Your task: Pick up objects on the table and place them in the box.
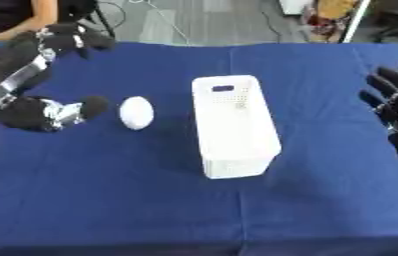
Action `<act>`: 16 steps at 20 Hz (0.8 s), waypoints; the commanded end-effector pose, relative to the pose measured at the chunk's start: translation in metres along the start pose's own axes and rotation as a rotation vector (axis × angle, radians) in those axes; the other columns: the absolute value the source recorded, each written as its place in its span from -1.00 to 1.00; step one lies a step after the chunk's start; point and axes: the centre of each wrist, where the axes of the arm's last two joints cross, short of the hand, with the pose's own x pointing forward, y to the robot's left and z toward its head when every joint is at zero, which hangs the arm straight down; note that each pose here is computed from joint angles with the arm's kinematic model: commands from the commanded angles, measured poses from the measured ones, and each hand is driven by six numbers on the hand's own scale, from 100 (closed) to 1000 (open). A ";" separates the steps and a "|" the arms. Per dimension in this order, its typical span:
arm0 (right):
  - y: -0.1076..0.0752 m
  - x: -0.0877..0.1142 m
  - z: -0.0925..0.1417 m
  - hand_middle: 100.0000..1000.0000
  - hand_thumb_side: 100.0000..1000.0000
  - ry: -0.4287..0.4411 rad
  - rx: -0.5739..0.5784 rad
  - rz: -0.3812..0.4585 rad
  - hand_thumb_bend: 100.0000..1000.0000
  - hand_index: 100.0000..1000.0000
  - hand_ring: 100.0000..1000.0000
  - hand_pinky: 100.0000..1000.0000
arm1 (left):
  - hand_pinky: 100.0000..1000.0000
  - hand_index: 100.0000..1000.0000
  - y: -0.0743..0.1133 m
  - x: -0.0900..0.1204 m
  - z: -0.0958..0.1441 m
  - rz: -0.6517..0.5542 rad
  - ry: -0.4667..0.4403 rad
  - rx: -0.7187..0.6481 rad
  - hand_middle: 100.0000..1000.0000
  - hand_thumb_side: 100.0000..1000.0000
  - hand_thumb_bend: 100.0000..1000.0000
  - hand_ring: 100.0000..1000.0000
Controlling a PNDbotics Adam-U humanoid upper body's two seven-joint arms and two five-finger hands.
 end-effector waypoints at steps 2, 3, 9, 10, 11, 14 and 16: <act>-0.003 0.006 -0.001 0.84 0.16 0.002 0.019 0.021 -1.00 1.00 1.00 0.98 | 0.20 0.83 0.006 -0.009 -0.003 -0.067 -0.012 -0.065 0.41 0.87 0.43 0.37; -0.003 0.006 -0.001 0.84 0.16 0.003 0.019 0.021 -1.00 1.00 1.00 0.98 | 0.19 0.86 0.006 -0.012 -0.004 -0.075 -0.016 -0.081 0.40 0.89 0.44 0.37; -0.004 0.005 0.000 0.84 0.16 0.008 0.018 0.021 -1.00 1.00 1.00 0.99 | 0.18 0.95 0.008 -0.028 -0.009 -0.128 -0.034 -0.191 0.38 0.90 0.48 0.36; -0.004 0.005 0.000 0.84 0.16 0.009 0.019 0.020 -1.00 1.00 1.00 0.99 | 0.18 0.95 0.009 -0.031 -0.011 -0.140 -0.037 -0.208 0.38 0.90 0.48 0.36; -0.004 0.005 0.000 0.83 0.16 0.009 0.019 0.020 -1.00 1.00 1.00 0.99 | 0.18 0.99 0.009 -0.033 -0.012 -0.149 -0.040 -0.223 0.38 0.86 0.50 0.36; -0.003 0.005 0.001 0.83 0.15 0.012 0.020 0.018 -1.00 1.00 1.00 0.99 | 0.18 1.00 0.012 -0.038 -0.018 -0.189 -0.048 -0.270 0.38 0.74 0.62 0.36; -0.003 0.004 0.001 0.83 0.15 0.013 0.020 0.018 -0.98 1.00 1.00 0.99 | 0.18 1.00 0.014 -0.040 -0.021 -0.209 -0.048 -0.285 0.38 0.55 0.79 0.36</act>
